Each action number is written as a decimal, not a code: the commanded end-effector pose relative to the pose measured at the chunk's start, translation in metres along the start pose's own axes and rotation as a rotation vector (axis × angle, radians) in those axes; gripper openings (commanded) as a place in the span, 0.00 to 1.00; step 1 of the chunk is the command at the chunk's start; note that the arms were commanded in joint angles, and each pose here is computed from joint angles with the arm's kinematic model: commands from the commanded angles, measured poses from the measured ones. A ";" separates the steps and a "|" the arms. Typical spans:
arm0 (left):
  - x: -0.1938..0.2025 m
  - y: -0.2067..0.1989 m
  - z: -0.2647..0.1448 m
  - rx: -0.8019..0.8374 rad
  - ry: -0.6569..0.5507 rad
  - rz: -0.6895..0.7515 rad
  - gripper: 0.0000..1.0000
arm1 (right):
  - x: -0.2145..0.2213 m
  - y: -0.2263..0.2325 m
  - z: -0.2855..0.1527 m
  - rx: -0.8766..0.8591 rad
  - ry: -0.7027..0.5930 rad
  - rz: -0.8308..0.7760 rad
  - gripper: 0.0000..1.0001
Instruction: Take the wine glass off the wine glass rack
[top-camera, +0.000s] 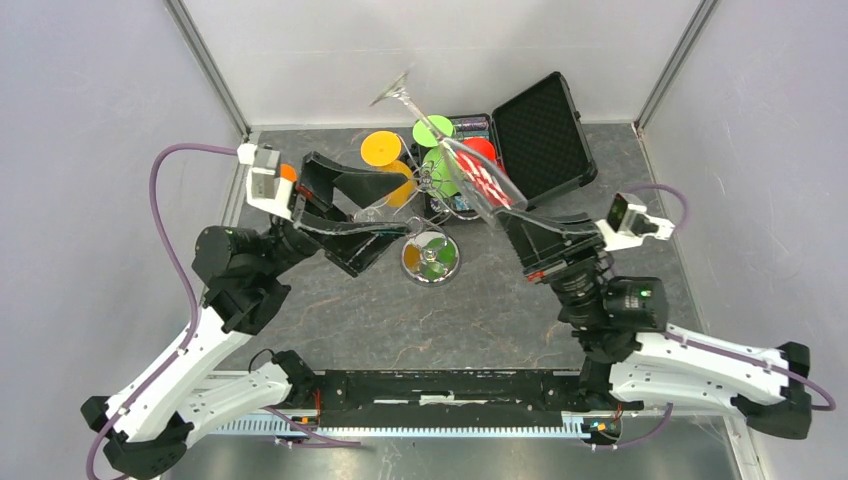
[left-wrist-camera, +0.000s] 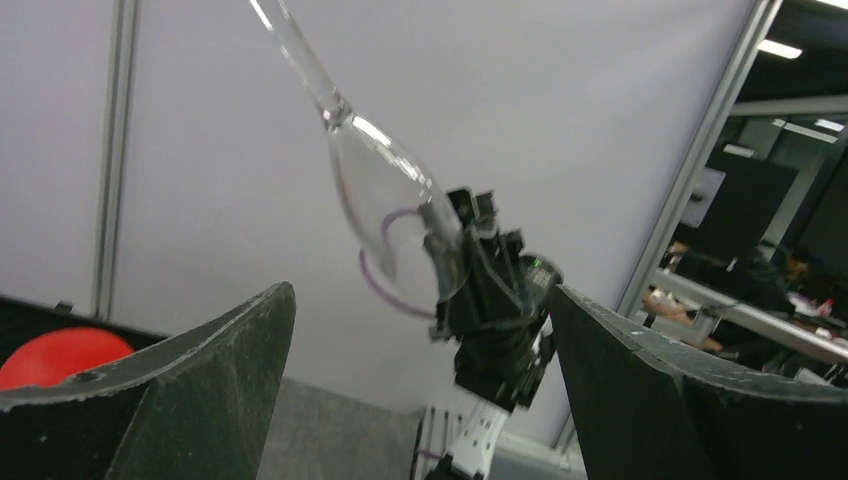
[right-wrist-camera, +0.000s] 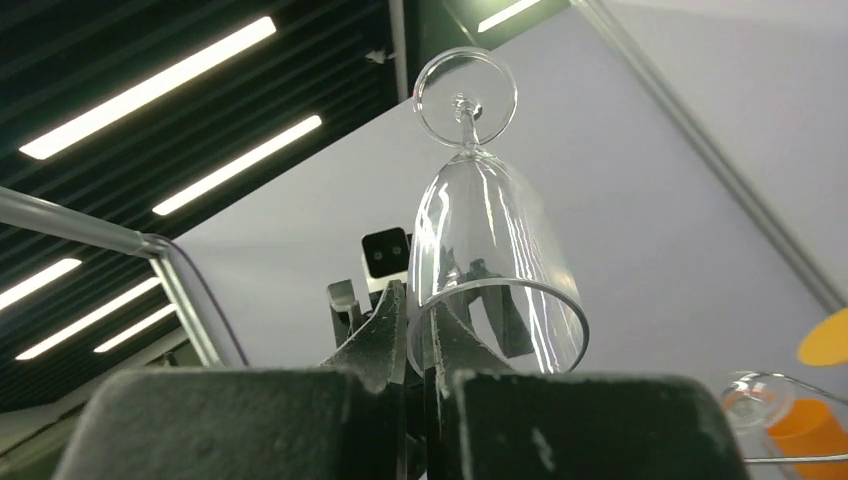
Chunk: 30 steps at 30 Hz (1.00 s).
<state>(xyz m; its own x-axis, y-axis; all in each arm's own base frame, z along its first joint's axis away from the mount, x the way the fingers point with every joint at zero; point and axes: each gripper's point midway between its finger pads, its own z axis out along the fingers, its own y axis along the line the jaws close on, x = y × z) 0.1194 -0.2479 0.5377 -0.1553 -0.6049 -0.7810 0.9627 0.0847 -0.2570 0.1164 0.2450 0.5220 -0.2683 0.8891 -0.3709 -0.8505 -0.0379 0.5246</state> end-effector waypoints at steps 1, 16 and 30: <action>0.023 0.008 -0.011 -0.029 0.134 0.114 1.00 | -0.026 -0.013 -0.007 0.125 0.013 -0.188 0.00; 0.018 0.087 -0.052 -0.495 0.220 0.324 1.00 | -0.145 -0.104 -0.118 1.037 0.221 -0.866 0.00; 0.008 0.120 -0.090 -0.733 0.248 0.441 1.00 | -0.078 -0.127 -0.189 1.128 0.867 -0.883 0.00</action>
<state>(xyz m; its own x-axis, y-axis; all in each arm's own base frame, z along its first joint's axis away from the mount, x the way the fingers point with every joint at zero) 0.2067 -0.1959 0.4393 0.0107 -0.2243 -0.9745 0.6665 0.7281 -0.1602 0.1781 0.0847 0.3754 -0.2405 0.0778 -0.9675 -0.1451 0.9827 0.1151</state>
